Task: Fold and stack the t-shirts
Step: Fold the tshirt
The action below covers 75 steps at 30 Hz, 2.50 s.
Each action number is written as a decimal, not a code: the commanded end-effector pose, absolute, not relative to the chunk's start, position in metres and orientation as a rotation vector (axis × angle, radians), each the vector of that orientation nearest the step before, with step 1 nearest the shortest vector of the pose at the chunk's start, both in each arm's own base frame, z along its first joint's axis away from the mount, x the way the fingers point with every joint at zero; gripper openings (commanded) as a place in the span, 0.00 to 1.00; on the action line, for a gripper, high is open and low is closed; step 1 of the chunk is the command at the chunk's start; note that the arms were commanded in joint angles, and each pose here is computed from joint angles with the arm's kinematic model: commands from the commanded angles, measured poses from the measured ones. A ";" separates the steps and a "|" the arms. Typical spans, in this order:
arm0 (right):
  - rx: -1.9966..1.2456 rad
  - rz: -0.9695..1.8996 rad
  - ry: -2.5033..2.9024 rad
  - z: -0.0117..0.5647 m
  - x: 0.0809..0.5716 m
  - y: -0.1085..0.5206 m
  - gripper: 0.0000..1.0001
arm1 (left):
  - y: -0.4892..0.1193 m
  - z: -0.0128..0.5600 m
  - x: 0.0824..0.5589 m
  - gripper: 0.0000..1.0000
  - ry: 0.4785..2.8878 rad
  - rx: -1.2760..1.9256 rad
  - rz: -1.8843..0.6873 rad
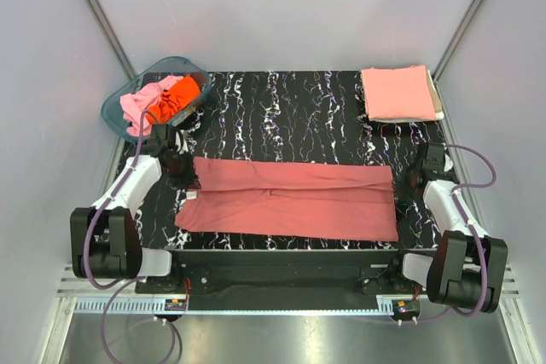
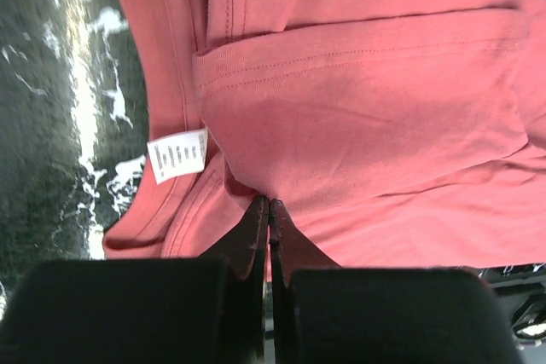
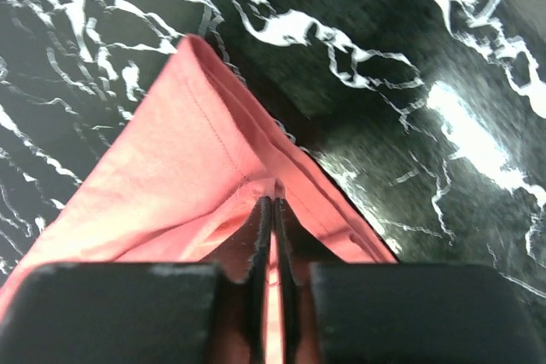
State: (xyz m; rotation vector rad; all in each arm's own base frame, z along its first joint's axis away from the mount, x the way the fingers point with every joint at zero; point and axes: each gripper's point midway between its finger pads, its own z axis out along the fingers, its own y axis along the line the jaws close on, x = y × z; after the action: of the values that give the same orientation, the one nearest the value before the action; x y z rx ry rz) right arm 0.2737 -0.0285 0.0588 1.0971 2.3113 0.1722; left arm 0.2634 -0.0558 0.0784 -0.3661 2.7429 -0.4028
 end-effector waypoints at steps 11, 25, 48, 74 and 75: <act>1.220 0.150 2.315 0.077 0.266 -0.030 0.49 | -0.067 0.071 0.257 0.00 2.749 -0.321 -0.507; 1.201 0.119 2.402 0.060 0.277 -0.033 0.42 | -0.046 0.068 0.258 0.00 2.716 -0.365 -0.319; 1.171 0.211 2.381 0.069 0.312 -0.029 0.40 | -0.048 0.033 0.234 0.00 2.901 -0.382 -0.070; 1.126 0.220 2.403 0.059 0.319 -0.029 0.40 | -0.058 0.056 0.224 0.09 2.944 -0.380 -0.068; 1.123 0.218 2.400 0.060 0.319 -0.029 0.40 | -0.058 0.057 0.225 0.16 2.944 -0.374 -0.063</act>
State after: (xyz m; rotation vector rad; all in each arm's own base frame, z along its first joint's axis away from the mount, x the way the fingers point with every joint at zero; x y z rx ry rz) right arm 0.3044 -0.0261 0.0475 1.1673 2.4406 0.1966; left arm 0.2219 -0.0586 0.0597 -0.3799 2.9312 -0.0941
